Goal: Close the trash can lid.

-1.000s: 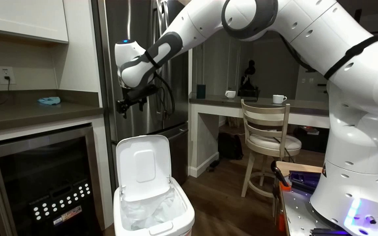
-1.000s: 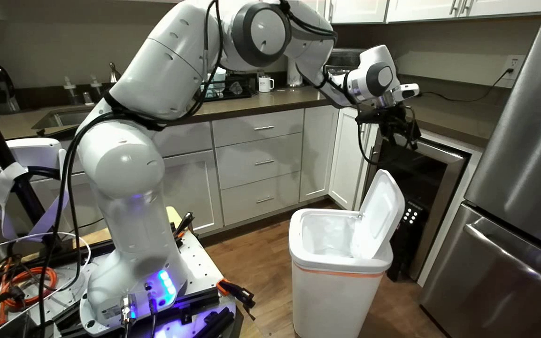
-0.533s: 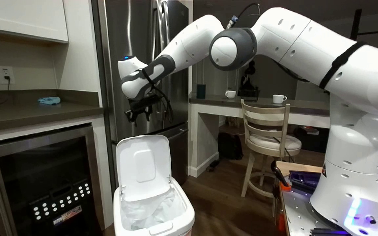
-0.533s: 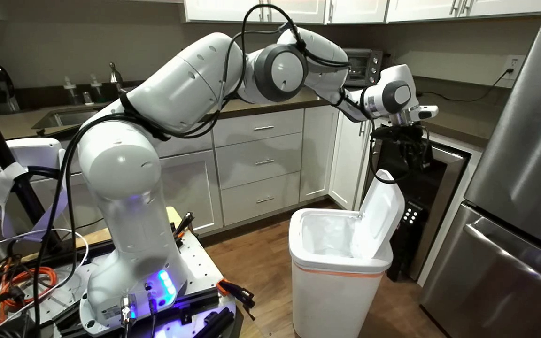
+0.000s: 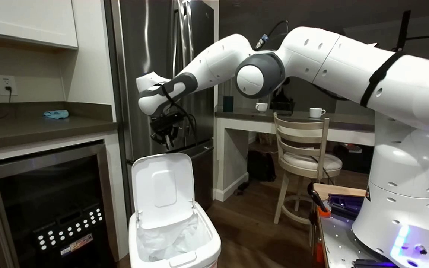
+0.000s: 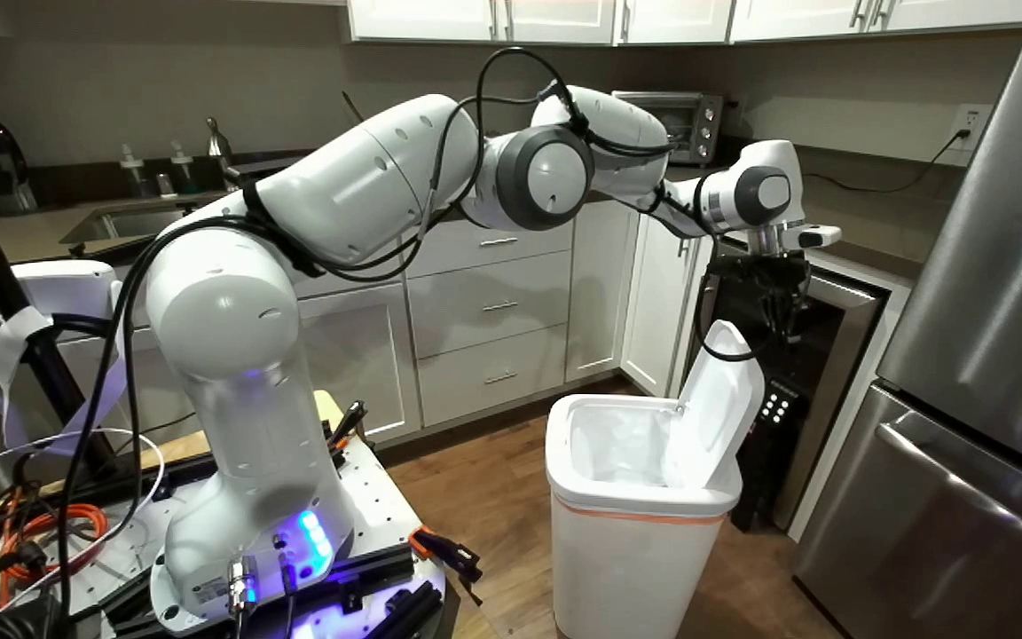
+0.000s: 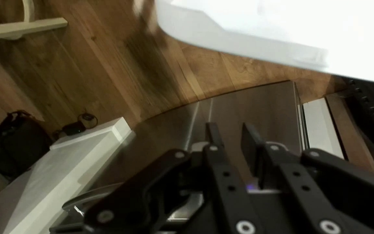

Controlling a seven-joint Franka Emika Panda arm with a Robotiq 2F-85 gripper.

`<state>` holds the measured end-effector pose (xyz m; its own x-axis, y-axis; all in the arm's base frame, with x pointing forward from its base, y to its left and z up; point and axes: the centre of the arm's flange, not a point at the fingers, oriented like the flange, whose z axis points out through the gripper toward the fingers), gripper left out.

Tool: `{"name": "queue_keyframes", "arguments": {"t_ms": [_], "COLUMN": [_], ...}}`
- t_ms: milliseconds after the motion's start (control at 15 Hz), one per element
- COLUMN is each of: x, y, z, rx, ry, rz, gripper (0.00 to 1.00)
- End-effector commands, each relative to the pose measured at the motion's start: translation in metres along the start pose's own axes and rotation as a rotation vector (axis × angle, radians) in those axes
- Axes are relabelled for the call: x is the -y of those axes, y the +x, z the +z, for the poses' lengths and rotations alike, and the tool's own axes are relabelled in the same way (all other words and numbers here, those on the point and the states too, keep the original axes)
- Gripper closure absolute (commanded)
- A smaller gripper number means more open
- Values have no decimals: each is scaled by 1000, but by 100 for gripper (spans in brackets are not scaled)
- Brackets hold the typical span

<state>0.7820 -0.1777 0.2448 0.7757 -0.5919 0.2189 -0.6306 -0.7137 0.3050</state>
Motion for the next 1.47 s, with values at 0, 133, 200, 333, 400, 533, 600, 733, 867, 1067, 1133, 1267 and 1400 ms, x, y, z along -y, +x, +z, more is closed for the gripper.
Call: {"name": "queue_keyframes", "arguments": {"t_ms": [0,133,200,333,400,533,600,733,867,1067,1133,1267,1400], "x": [16,18,19,21,23,25,25,26,24,21,20,22,23], "y": [14,5,1,-4,-7,-13,-16,-24,-32,-45,-52,-65,-77], "z": [0,1,3,8,11,19,23,29,27,21,17,13,12], "rx": [80,111,125,143,153,169,182,205,229,273,296,341,379], "ry": [7,8,10,17,21,28,21,12,10,5,2,-3,-9], "rz": [61,68,70,70,70,62,61,61,67,80,87,95,102], "gripper": [96,100,100,96,95,95,95,96,96,95,96,96,95]}}
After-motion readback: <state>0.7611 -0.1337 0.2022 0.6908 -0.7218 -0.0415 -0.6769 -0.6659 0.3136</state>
